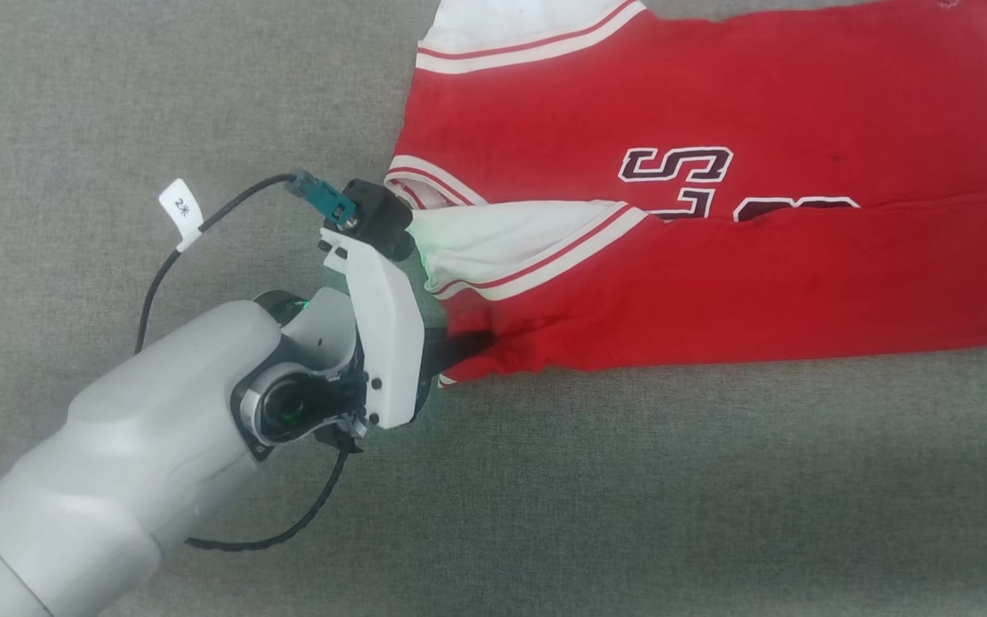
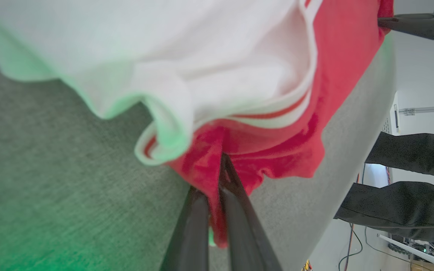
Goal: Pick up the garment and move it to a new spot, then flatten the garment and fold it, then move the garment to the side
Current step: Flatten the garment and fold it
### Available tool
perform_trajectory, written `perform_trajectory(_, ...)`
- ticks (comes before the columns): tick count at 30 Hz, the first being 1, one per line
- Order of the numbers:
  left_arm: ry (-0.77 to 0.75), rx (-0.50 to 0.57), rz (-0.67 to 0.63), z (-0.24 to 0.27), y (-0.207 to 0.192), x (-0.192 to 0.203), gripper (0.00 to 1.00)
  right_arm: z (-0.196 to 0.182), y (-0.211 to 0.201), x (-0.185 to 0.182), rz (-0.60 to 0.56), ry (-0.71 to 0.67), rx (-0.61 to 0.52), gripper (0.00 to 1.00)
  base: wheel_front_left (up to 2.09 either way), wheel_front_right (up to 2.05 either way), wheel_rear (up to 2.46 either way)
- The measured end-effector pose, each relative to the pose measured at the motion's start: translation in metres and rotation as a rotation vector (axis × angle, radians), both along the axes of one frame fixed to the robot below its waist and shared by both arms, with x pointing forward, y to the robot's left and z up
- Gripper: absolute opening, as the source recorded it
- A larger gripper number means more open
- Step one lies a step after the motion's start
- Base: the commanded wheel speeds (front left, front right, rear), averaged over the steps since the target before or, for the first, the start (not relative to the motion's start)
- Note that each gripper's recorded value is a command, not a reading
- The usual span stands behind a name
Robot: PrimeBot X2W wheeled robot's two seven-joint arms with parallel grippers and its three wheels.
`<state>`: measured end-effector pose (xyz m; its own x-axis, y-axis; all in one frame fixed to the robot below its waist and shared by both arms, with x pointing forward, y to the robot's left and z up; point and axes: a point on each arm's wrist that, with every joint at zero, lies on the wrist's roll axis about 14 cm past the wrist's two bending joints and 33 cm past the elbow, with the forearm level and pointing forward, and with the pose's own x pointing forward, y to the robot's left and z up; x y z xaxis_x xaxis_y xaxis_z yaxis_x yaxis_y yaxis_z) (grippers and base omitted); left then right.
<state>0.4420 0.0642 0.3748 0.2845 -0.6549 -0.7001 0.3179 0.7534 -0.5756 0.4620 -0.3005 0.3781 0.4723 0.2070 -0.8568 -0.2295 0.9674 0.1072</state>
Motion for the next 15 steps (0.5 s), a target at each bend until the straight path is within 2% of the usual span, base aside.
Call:
perform_trajectory(6, -0.082, -0.008, 0.026, 0.01, 0.005, 0.001, 0.0, 0.007, 0.004, -0.006, -0.014, -0.049, 0.032, 0.0, 0.0, 0.0, 0.0)
perform_trajectory(15, -0.114, -0.007, 0.018, 0.026, 0.02, -0.03, 0.0, 0.011, 0.001, -0.048, -0.015, -0.028, 0.057, 0.0, 0.0, 0.0, 0.0)
